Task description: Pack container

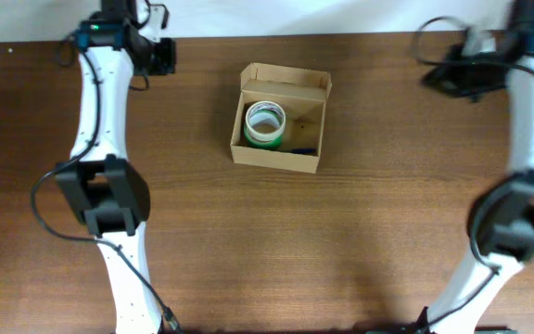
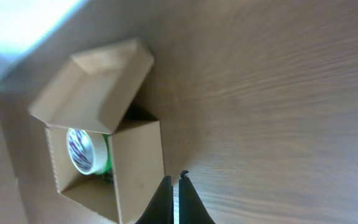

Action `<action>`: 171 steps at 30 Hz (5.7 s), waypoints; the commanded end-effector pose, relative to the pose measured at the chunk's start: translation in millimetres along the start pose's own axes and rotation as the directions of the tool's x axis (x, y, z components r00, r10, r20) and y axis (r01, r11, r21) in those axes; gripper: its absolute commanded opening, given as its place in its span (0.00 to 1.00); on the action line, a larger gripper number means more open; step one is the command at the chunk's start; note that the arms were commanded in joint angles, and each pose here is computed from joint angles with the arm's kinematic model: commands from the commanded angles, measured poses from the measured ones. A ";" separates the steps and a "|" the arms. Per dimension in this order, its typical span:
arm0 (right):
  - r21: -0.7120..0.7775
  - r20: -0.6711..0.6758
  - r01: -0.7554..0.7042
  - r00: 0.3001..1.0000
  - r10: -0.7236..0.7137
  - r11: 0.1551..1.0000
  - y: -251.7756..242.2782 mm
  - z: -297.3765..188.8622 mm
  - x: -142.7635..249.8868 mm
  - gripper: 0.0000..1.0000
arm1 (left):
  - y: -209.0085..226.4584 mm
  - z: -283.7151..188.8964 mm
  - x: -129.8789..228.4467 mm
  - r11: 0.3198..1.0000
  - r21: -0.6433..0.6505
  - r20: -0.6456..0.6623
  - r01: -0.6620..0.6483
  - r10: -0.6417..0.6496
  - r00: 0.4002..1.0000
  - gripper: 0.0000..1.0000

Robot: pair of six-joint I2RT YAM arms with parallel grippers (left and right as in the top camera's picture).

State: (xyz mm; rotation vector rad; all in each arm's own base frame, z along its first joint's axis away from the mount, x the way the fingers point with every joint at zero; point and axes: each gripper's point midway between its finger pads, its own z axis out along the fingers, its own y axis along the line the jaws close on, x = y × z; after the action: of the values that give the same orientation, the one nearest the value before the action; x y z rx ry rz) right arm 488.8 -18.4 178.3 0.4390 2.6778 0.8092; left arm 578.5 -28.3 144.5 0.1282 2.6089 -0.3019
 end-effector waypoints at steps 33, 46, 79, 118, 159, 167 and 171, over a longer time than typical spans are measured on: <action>-0.304 -0.226 -0.052 0.974 -0.020 0.951 72.8 199.9 34.7 0.04 | -106.0 124.4 41.9 0.840 0.449 -0.222 0.305 -0.226 0.949 0.02; -0.241 -0.201 -0.039 0.980 -0.011 0.970 62.3 204.7 31.2 0.04 | -108.4 145.2 57.9 0.807 0.462 -0.285 0.368 -0.257 0.923 0.02; -0.615 0.032 0.247 0.957 -0.289 0.749 159.6 126.9 -0.4 0.04 | -152.5 4.3 -77.2 0.614 0.776 0.252 -0.143 -0.093 0.963 0.02; 0.149 -0.349 0.519 0.824 -0.446 0.842 110.9 104.8 164.7 0.04 | -139.6 -30.7 100.4 0.980 0.096 -0.376 -0.177 0.200 0.905 0.02; 0.344 0.371 0.511 0.697 -0.614 0.788 214.6 -233.1 120.4 0.04 | -125.5 -318.9 2.9 0.966 -0.181 0.343 -0.185 0.239 0.909 0.18; 0.323 0.550 0.523 0.575 -0.606 0.789 224.2 -313.9 159.7 0.99 | -135.7 -412.4 27.0 0.965 -0.193 0.514 -0.176 0.252 0.820 0.99; 0.319 0.582 0.525 0.549 -0.600 0.789 222.3 -332.2 173.6 0.99 | -137.3 -430.3 34.6 0.965 -0.195 0.544 -0.174 0.254 0.800 0.99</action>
State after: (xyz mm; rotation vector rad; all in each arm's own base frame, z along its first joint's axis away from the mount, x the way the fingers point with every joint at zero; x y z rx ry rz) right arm 263.0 69.3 527.2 -0.1528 1.9993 0.2345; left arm 328.7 -62.3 514.5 0.2518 1.9962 -0.0777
